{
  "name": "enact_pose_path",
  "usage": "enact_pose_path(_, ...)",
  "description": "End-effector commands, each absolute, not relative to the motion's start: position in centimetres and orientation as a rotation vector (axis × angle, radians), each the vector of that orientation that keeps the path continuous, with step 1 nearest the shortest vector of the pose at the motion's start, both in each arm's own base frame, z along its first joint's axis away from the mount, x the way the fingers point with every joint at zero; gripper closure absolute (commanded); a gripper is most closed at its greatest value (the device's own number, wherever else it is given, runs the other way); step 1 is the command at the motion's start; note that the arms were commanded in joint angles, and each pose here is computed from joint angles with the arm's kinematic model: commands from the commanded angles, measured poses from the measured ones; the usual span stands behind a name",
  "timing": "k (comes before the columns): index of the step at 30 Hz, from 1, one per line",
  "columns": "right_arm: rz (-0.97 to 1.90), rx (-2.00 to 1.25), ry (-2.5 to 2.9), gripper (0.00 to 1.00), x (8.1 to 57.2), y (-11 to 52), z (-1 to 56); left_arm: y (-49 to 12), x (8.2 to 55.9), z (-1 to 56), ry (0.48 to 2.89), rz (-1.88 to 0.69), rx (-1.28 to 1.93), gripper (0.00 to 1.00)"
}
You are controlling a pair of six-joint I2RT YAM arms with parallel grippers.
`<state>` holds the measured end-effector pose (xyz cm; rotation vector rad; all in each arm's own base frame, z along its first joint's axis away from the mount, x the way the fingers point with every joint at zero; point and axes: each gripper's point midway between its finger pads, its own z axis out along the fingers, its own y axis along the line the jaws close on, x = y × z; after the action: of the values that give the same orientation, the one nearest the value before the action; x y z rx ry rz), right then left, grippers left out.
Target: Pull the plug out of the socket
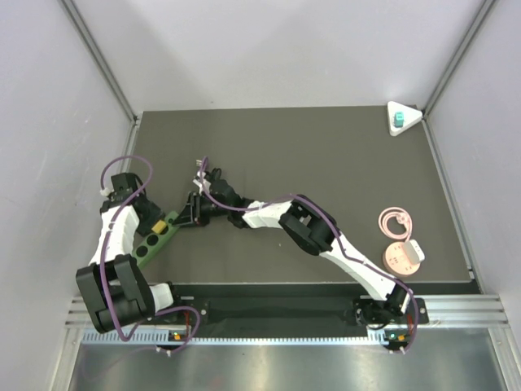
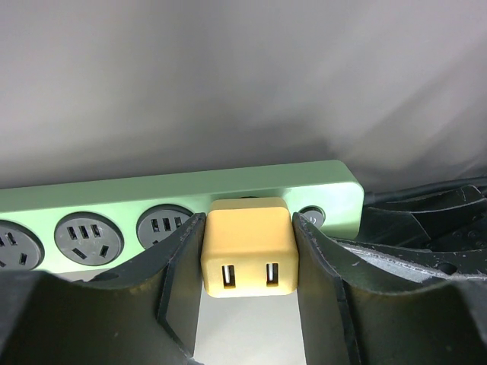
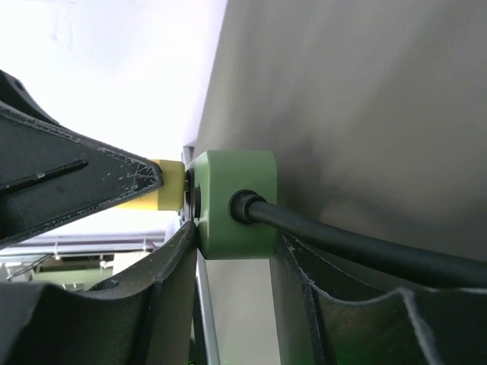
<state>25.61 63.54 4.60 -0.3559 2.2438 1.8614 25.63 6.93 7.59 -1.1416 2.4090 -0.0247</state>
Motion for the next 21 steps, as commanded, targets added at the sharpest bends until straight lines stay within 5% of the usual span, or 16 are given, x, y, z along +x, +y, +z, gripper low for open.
enact_pose_path(1, 1.602, -0.363, 2.347, 1.0, 26.4, 63.4, 0.0, 4.3, 27.0, 9.0, 2.405, -0.24, -1.117, 1.0)
enact_pose_path(21, 1.029, -0.412, 2.707, 1.0, 25.8, 58.4, -9.5, 3.2, 29.2, 13.4, 2.303, -0.39, -1.153, 1.0)
